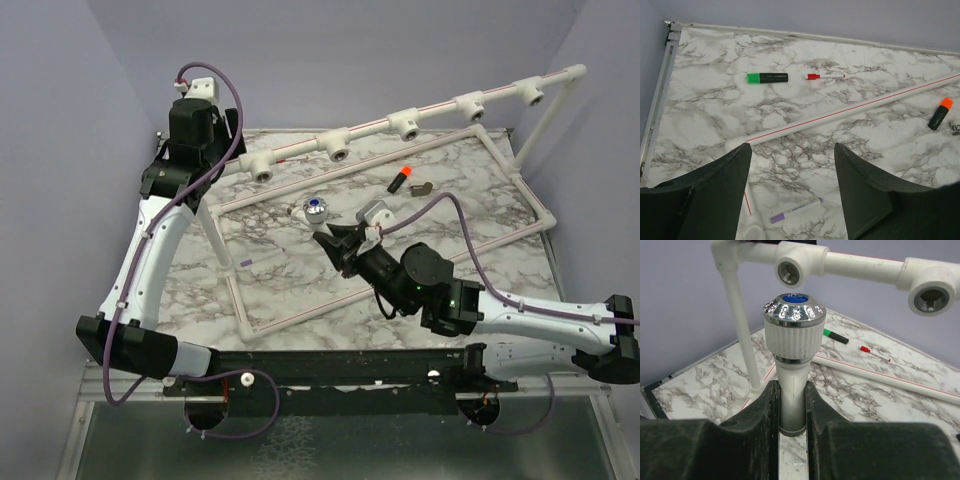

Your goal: Install the water faucets

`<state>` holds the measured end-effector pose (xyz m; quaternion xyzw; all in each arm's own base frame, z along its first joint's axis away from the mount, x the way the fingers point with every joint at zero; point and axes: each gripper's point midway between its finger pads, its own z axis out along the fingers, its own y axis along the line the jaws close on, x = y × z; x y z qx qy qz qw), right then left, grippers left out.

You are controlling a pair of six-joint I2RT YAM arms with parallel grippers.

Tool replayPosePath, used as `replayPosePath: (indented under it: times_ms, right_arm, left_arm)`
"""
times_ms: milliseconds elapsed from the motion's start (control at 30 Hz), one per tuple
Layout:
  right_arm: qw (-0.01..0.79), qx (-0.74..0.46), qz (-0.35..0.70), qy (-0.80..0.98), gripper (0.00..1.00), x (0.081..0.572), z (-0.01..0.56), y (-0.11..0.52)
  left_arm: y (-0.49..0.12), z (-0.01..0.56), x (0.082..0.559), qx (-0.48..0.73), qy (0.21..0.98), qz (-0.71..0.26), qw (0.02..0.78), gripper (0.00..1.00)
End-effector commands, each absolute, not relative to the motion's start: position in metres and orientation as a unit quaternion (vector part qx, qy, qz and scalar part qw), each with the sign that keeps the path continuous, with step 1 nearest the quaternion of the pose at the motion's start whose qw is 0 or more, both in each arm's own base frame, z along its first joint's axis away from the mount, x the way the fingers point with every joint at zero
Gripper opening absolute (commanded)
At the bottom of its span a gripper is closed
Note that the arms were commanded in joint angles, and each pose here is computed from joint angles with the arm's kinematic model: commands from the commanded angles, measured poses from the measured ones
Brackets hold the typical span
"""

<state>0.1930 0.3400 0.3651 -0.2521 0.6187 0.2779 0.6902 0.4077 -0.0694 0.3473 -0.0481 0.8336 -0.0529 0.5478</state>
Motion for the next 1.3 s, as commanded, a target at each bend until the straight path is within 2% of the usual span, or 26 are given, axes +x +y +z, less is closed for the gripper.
replayPosePath:
  times_ms: [0, 200, 400, 600, 967, 1267]
  right_arm:
    - [0.722, -0.226, 0.254, 0.602, 0.01, 0.18, 0.385, 0.339]
    - [0.741, -0.212, 0.22, 0.599, 0.0, 0.161, 0.387, 0.338]
    - [0.76, -0.208, 0.2, 0.583, 0.01, 0.159, 0.395, 0.346]
    - [0.786, -0.222, 0.196, 0.542, 0.01, 0.156, 0.4, 0.363]
    - [0.838, -0.217, 0.149, 0.478, 0.0, 0.157, 0.409, 0.378]
    - [0.842, -0.221, 0.126, 0.476, 0.01, 0.16, 0.409, 0.392]
  left_arm:
    - [-0.08, 0.319, 0.378, -0.033, 0.865, -0.066, 0.496, 0.69]
    - [-0.072, 0.343, 0.375, -0.055, 0.841, -0.058, 0.534, 0.79]
    - [-0.054, 0.376, 0.377, -0.087, 0.799, -0.032, 0.594, 0.86]
    - [-0.053, 0.397, 0.381, -0.102, 0.774, -0.044, 0.623, 0.86]
    - [-0.085, 0.378, 0.388, -0.1, 0.786, -0.102, 0.602, 0.87]
    - [-0.087, 0.374, 0.381, -0.097, 0.789, -0.073, 0.603, 0.88]
